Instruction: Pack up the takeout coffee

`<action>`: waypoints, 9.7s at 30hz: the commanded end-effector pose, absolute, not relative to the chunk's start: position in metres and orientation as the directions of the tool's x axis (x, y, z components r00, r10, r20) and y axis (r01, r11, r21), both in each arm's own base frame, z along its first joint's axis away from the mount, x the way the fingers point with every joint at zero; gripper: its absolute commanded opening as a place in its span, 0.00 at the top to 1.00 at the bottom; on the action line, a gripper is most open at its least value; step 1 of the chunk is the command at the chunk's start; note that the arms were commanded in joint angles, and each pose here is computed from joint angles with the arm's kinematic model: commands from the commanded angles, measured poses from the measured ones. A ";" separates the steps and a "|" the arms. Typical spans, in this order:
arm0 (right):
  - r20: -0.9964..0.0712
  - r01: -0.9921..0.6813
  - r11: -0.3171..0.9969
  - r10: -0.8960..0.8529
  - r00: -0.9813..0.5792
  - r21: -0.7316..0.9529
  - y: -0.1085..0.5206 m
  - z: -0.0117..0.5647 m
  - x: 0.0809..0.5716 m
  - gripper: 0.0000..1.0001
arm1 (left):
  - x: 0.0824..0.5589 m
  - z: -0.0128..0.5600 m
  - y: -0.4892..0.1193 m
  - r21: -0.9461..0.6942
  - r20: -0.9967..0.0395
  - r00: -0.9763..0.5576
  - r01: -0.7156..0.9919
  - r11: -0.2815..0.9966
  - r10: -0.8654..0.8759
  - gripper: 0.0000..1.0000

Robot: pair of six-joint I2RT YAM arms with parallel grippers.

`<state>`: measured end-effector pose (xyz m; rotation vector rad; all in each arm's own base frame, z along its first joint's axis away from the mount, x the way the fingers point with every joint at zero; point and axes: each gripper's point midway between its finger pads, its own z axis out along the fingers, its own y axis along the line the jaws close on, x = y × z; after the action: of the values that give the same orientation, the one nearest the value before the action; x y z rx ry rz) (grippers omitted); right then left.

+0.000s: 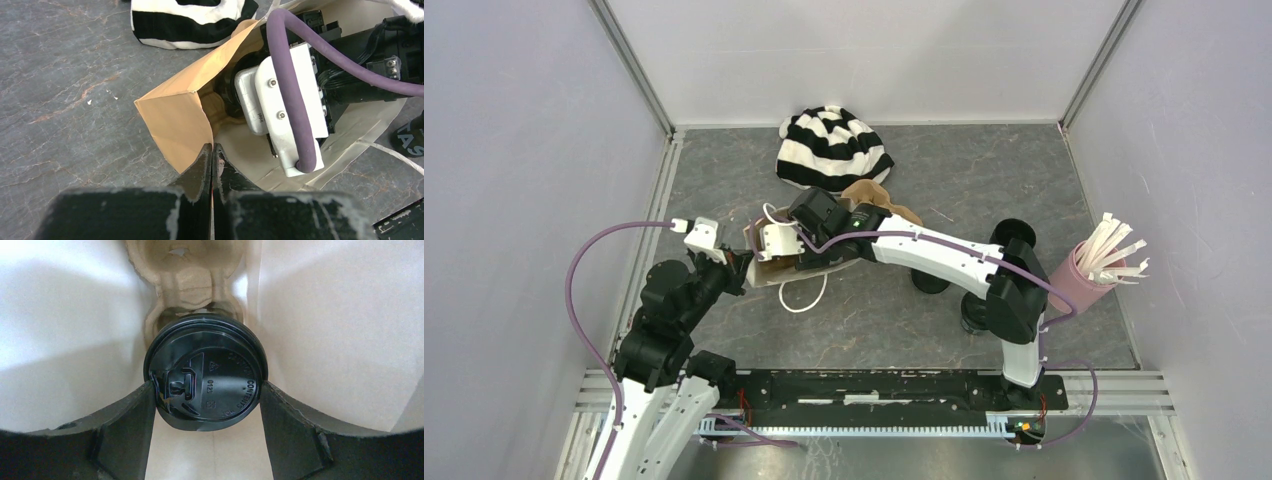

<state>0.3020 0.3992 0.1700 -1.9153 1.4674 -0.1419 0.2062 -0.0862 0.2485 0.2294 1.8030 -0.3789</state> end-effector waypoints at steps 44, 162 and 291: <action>-0.519 -0.752 0.141 -0.803 0.293 -0.643 0.420 0.158 0.320 0.41 | 0.236 0.253 -0.047 -0.045 -0.901 -0.435 0.073 0.996 -0.009 0.69; -0.567 -0.858 0.193 -0.813 0.131 -0.475 0.382 0.193 0.266 0.02 | 0.188 0.245 -0.108 -0.430 -0.571 -0.780 0.021 0.903 -0.254 0.98; -0.741 -0.763 0.549 -0.657 -0.142 -0.340 0.409 0.164 0.333 0.03 | 0.224 0.230 -0.108 -0.333 -0.749 -0.647 0.182 0.925 -0.142 0.98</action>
<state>0.3449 0.4164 0.1661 -1.0786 1.7688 0.1433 0.2153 -0.1199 0.2197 0.0815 2.2402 -0.5694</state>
